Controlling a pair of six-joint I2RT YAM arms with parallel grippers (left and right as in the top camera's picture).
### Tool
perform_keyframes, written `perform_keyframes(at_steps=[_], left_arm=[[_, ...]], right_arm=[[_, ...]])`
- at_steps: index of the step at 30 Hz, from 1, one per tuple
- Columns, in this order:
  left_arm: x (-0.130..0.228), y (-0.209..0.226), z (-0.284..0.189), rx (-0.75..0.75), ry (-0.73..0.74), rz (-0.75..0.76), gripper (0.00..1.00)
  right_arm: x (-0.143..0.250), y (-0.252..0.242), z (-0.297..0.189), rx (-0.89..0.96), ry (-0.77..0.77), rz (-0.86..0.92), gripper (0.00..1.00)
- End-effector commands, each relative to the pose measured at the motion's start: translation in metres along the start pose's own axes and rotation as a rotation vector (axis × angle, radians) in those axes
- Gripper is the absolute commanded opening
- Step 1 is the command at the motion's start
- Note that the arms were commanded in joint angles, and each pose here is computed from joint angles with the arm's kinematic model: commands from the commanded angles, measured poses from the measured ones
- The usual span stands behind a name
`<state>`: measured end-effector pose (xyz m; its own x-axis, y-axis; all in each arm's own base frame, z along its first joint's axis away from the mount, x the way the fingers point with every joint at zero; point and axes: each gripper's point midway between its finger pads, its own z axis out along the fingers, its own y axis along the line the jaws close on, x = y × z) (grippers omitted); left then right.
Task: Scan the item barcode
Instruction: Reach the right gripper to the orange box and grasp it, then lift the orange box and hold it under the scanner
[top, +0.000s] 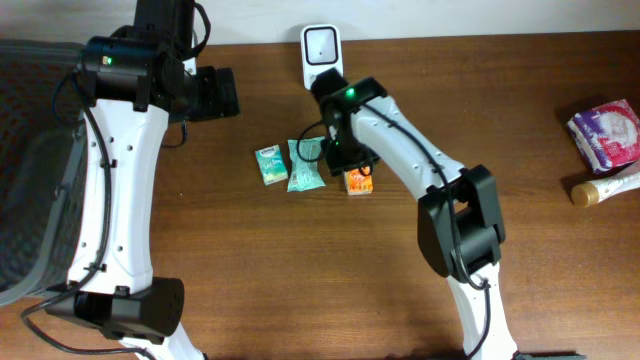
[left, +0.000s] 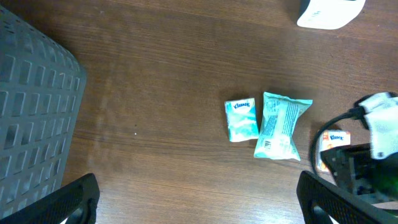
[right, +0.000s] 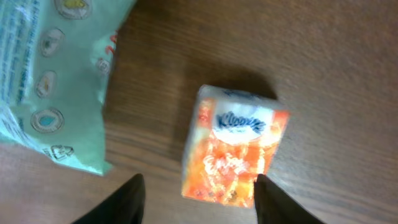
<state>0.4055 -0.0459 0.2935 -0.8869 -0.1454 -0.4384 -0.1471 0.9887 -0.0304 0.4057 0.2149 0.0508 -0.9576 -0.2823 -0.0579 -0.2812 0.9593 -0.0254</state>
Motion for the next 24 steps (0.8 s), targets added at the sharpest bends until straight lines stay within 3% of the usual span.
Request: perform_keyframes(at_steps=[1,6,7,8,9,10,14,19,24], left_arm=[[-0.002,0.003,-0.004,-0.004,-0.016,-0.008,0.99],[-0.002,0.002,-0.004,-0.004,-0.016,-0.008,0.99],[-0.002,0.002,-0.004,-0.004,-0.016,-0.008,0.99],[-0.002,0.002,-0.004,-0.004,-0.016,-0.008,0.99],[-0.002,0.002,-0.004,-0.004,-0.016,-0.008,0.99],[-0.002,0.002,-0.004,-0.004,-0.016,-0.008,0.99],[-0.002,0.002,-0.004,-0.004,-0.016,-0.008,0.99],[-0.002,0.002,-0.004,-0.004,-0.016,-0.008,0.99],[-0.002,0.002,-0.004,-0.004,-0.016,-0.007,0.99]], right_arm=[[0.004,-0.012,0.014,0.126,-0.011,0.028,0.48],[0.017,-0.015,0.049,0.14,0.003,0.025,0.47],[0.019,-0.015,0.052,0.141,0.007,0.025,0.37],[0.019,-0.016,0.052,0.14,0.007,0.028,0.2],[0.017,-0.016,0.05,0.137,0.002,0.033,0.11],[0.013,-0.018,0.044,0.131,-0.001,0.041,0.09],[-0.006,-0.022,0.007,-0.035,-0.005,0.098,0.04],[-0.018,-0.012,-0.029,-0.663,-0.003,0.112,0.04],[0.004,-0.048,0.006,-0.781,0.055,0.276,0.06]])
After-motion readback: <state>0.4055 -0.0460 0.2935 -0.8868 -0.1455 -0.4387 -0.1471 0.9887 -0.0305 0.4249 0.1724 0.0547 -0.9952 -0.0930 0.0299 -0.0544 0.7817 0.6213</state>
